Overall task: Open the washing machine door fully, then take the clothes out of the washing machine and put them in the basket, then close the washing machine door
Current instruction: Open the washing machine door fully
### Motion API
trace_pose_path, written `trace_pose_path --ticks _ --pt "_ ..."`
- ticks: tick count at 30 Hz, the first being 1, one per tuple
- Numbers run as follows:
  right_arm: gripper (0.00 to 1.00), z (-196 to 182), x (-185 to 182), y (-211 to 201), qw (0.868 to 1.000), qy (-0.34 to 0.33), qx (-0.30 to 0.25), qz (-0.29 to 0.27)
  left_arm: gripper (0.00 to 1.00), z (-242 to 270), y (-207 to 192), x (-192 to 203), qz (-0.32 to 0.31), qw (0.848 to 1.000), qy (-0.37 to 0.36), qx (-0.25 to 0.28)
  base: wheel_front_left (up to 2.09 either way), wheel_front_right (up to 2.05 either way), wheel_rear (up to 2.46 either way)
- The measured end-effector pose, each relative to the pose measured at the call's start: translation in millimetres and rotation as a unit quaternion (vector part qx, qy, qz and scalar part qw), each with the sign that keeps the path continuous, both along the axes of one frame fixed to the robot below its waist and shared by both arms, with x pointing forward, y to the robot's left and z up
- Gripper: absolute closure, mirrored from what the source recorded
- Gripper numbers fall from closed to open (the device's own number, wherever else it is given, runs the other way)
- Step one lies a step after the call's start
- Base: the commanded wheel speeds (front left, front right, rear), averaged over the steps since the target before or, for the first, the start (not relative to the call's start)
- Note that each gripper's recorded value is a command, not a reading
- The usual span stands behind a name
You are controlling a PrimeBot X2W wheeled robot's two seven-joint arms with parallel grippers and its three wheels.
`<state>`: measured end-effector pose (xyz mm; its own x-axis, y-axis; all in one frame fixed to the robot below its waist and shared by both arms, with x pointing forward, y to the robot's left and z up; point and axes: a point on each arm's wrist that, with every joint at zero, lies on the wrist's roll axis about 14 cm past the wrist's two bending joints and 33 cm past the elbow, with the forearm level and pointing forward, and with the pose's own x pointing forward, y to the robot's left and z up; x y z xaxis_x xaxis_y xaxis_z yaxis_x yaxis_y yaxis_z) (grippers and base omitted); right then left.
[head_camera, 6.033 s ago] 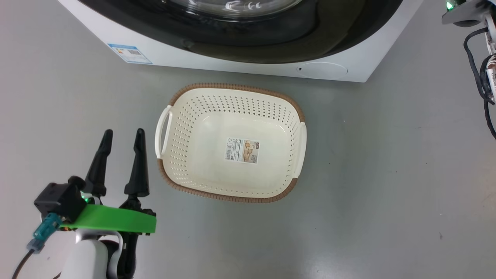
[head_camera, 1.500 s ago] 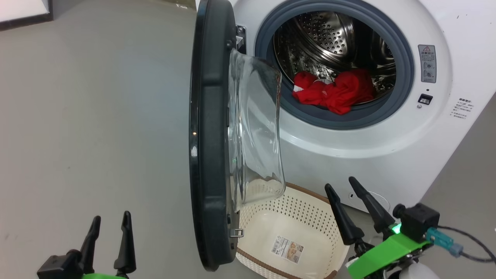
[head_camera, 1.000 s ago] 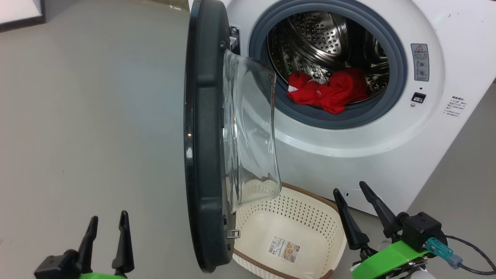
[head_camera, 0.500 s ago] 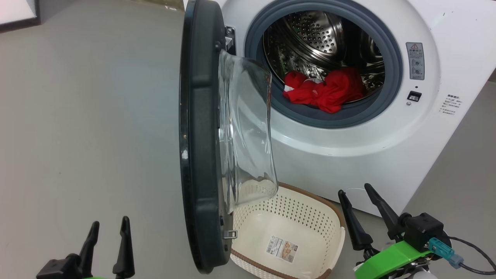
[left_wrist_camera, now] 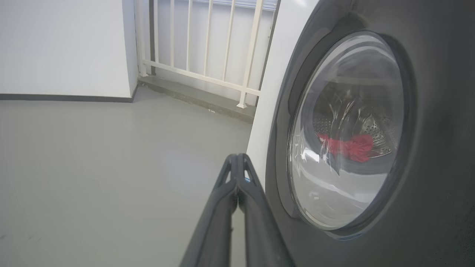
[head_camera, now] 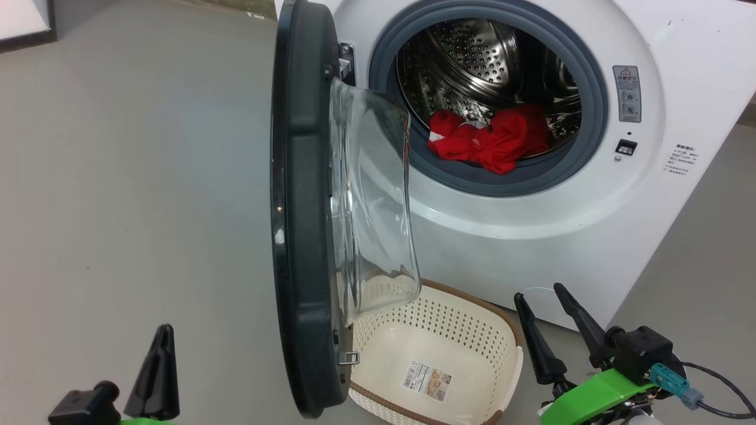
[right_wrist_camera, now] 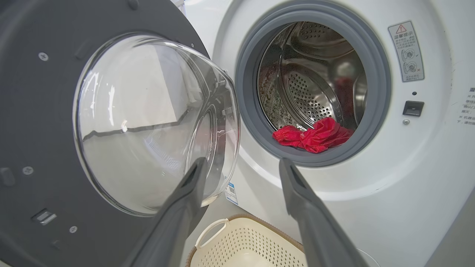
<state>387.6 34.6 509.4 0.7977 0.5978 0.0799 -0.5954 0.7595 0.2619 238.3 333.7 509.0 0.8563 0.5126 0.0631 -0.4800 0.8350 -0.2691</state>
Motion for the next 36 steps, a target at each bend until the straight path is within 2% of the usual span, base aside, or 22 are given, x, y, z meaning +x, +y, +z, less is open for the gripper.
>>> trace_pose_path --ticks 10,14,19,23,28,36 --pt "0.0 1 -1 1 1.0 0.001 0.002 0.001 1.0 70 -7 3 -0.012 0.993 -0.102 0.059 0.0 0.0 0.0" --pt "0.0 -1 -3 2 1.0 0.005 0.004 0.003 1.0 109 -23 7 -0.041 0.982 -0.153 0.099 0.0 0.0 0.0" --pt "0.0 -2 -5 2 1.0 0.007 0.003 0.004 1.0 141 -48 11 -0.078 0.97 -0.198 0.12 0.0 0.0 0.0" --pt "0.0 -3 -5 -2 1.0 0.011 0.006 -0.001 1.0 155 -75 18 -0.121 0.961 -0.22 0.118 0.0 0.0 0.0" --pt "0.0 -3 -3 -7 1.0 0.012 0.008 -0.008 1.0 151 -107 31 -0.177 0.955 -0.213 0.103 0.0 0.0 0.0" --pt "0.0 -7 -2 -13 1.0 0.017 0.007 -0.017 1.0 109 -143 53 -0.244 0.958 -0.149 0.038 0.0 0.0 0.0"
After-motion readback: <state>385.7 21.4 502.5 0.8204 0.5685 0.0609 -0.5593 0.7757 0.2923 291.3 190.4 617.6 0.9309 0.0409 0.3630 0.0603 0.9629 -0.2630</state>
